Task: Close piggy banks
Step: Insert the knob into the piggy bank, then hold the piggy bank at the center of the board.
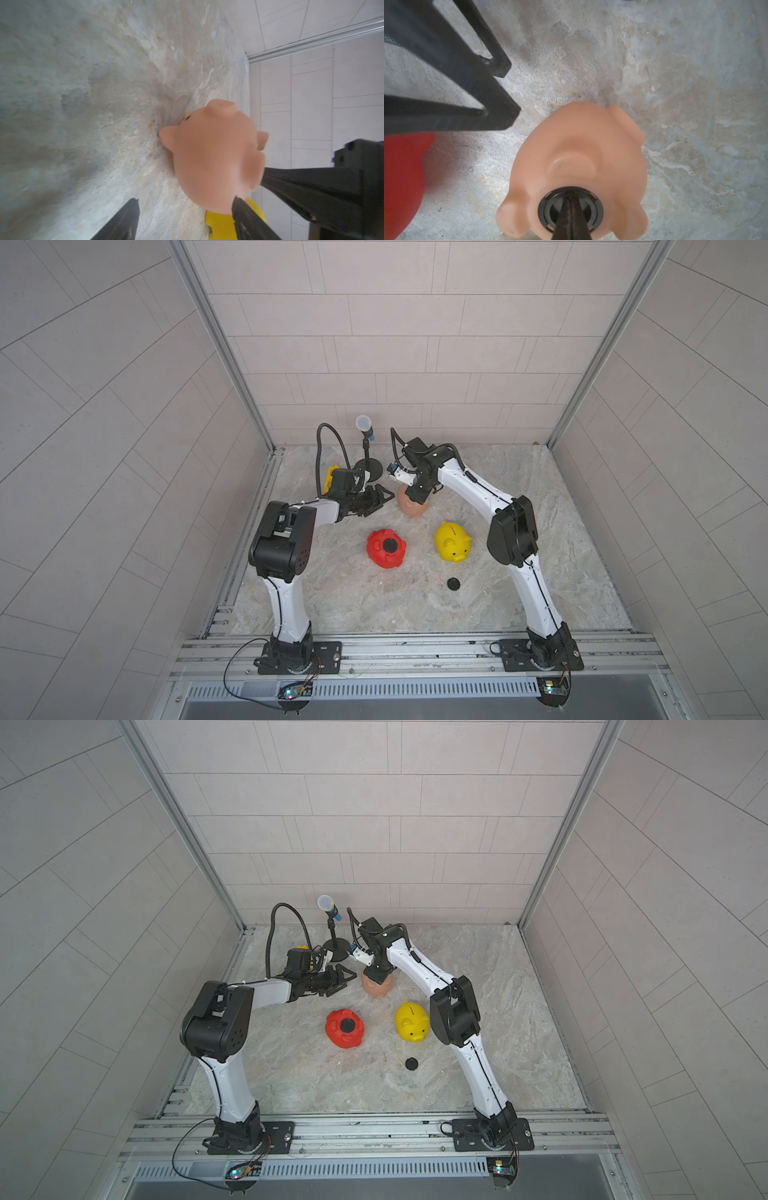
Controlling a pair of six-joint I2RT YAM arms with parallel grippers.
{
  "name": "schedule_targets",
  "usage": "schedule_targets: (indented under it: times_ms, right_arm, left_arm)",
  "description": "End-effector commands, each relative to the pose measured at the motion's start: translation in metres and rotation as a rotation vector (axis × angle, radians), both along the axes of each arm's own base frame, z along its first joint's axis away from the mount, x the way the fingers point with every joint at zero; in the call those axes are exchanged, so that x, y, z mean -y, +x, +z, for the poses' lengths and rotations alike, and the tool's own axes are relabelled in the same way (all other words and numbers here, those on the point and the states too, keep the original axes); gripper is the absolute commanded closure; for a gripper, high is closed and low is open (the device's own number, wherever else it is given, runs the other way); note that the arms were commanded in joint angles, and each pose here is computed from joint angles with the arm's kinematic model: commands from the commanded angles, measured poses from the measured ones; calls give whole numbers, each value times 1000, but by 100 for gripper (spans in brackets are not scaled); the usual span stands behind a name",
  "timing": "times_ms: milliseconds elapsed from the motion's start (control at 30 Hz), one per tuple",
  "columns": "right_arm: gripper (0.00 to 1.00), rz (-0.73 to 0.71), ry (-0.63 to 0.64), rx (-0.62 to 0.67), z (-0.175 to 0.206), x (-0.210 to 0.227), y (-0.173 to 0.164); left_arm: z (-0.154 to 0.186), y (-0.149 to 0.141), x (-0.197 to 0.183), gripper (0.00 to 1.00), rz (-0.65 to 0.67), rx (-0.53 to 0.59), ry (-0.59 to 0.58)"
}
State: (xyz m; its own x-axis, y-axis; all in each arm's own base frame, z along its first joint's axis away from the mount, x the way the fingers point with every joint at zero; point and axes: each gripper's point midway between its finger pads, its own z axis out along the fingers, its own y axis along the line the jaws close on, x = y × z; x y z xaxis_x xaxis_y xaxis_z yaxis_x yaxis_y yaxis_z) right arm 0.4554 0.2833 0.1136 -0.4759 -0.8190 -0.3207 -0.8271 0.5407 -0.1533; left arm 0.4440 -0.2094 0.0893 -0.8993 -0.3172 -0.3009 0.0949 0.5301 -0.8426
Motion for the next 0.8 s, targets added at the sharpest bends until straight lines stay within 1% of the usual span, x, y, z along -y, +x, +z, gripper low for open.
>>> schedule_targets:
  times_ms: [0, 33, 100, 200, 300, 500, 667, 767]
  right_arm:
    - [100, 0, -77, -164, -59, 10, -21]
    - [100, -1, -73, -165, -59, 10, -21]
    - [100, -3, -67, -167, -58, 10, -21]
    - [100, -6, -66, -171, -59, 10, -21]
    - [100, -7, -65, -171, -59, 10, -21]
    - [100, -10, -64, -170, -59, 10, -21]
    - [100, -13, -64, -171, -60, 10, -20]
    - [100, -14, -64, -172, -60, 10, -20]
  left_arm:
    - [22, 11, 7, 15, -9, 78, -115]
    - [26, 14, 8, 10, -7, 88, -147]
    - [34, 18, 13, 4, -10, 109, -231]
    - [41, 24, 16, 1, -9, 118, -339]
    - [41, 29, 14, 0, -5, 106, -401]
    - [37, 33, 14, 0, -1, 92, -405]
    - [30, 32, 20, 0, -7, 76, -386]
    - [21, 31, 24, 0, -16, 60, -349]
